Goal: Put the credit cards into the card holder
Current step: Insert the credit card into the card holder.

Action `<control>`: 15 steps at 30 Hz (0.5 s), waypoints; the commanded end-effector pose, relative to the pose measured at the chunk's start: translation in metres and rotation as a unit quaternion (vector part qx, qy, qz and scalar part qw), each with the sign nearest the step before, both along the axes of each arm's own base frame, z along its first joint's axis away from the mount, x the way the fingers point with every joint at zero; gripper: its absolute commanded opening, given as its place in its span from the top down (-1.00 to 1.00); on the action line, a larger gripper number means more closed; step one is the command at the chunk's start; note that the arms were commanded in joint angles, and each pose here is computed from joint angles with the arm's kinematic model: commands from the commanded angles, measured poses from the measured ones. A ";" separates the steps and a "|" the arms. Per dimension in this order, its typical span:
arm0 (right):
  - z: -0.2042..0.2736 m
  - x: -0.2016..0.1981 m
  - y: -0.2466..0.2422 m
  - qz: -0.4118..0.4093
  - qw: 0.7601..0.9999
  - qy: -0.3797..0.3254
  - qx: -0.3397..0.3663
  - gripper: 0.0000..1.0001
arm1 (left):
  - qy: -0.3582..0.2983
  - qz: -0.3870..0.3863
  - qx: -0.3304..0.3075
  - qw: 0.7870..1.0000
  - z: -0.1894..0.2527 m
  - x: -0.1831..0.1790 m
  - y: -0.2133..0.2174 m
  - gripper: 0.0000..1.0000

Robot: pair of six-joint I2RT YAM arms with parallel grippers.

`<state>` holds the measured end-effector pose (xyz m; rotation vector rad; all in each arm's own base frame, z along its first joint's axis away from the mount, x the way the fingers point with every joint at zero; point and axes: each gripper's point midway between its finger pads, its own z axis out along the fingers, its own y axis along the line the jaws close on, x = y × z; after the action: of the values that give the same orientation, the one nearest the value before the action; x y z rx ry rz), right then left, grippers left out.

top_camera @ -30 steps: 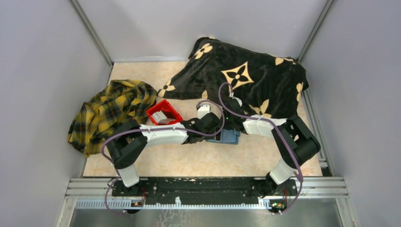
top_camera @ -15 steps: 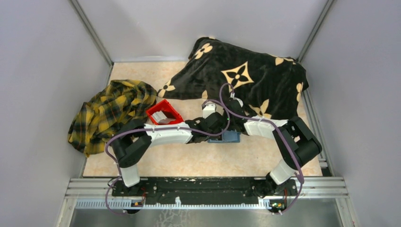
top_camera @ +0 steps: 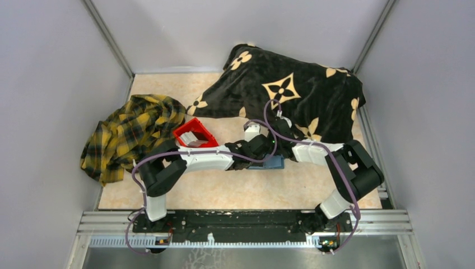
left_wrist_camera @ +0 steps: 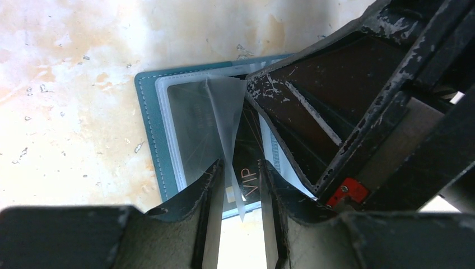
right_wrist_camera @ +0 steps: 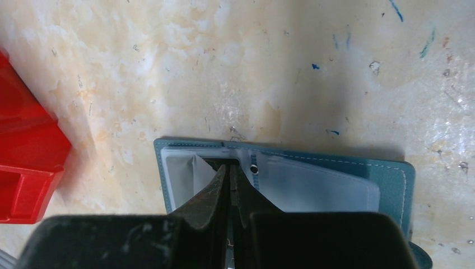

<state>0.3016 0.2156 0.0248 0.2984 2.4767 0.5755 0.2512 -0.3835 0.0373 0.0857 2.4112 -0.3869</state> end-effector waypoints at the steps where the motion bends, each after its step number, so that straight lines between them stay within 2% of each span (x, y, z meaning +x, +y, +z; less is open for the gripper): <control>1: -0.033 -0.031 -0.026 0.008 0.997 0.059 -0.054 0.90 | 0.004 -0.006 0.004 1.000 -0.004 -0.004 -0.008 0.27; 8: -0.033 -0.030 -0.031 0.002 0.997 0.057 -0.058 0.84 | 0.001 -0.011 0.001 1.000 -0.002 -0.004 -0.016 0.27; 15: -0.030 -0.029 -0.036 0.000 0.996 0.052 -0.068 0.62 | 0.004 -0.014 0.001 1.000 -0.004 -0.007 -0.021 0.28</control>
<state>0.3014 0.2093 0.0231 0.2893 2.4776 0.5652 0.2515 -0.3896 0.0362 0.0932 2.4082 -0.3679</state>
